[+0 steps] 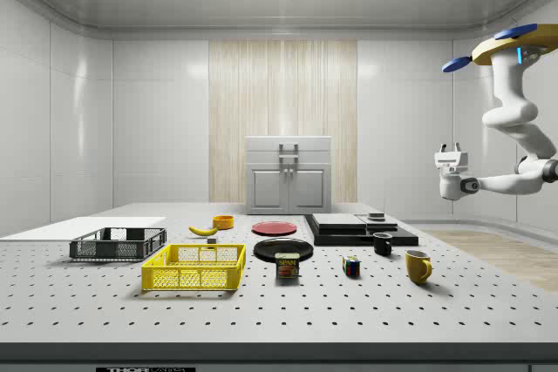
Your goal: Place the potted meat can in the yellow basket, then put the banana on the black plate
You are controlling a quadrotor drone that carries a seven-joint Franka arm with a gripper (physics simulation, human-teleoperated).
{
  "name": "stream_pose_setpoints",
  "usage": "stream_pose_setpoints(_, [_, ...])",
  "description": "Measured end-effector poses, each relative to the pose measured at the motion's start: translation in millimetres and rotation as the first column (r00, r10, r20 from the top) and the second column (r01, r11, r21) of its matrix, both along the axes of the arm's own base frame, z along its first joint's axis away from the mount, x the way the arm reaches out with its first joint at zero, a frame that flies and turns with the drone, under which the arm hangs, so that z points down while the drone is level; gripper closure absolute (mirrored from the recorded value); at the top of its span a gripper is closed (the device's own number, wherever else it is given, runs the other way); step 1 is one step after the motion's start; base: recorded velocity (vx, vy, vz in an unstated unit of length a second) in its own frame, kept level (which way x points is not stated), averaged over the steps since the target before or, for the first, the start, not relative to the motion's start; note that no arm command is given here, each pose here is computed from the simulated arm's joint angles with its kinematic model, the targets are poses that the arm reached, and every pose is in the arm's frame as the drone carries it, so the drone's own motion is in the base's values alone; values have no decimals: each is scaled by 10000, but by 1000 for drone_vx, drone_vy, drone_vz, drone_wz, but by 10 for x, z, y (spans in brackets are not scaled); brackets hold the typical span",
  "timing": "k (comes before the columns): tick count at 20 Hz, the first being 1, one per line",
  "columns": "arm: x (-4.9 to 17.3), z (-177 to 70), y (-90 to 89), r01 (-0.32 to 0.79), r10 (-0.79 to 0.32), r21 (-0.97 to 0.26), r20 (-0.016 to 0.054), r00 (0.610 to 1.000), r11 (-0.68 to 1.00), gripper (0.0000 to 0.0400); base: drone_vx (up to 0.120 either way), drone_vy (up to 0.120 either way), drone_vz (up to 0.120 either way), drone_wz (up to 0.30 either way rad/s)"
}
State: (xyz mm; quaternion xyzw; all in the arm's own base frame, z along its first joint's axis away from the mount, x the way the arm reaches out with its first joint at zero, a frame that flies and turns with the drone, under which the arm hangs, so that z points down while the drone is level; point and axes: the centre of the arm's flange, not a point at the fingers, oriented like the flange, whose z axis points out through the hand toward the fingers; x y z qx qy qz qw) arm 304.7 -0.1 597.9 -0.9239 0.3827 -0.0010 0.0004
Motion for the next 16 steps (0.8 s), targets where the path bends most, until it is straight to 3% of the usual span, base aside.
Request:
stream_pose_setpoints(2, [-26, 153, -1, 0, 0, 0, 16, 10000, 10000, 0, 0, 0, 0, 0])
stream_pose_setpoints(5, [-37, 365, -1, 0, 0, 0, 40, 10000, 10000, 0, 0, 0, 0, 0])
stream_pose_setpoints(14, [-10, 810, 0, 0, 0, 0, 110, 9999, 10000, 0, 0, 0, 0, 0])
stream_pose_setpoints(16, [-7, 854, 0, 0, 0, 0, 125, 9999, 10000, 0, 0, 100, 0, 0])
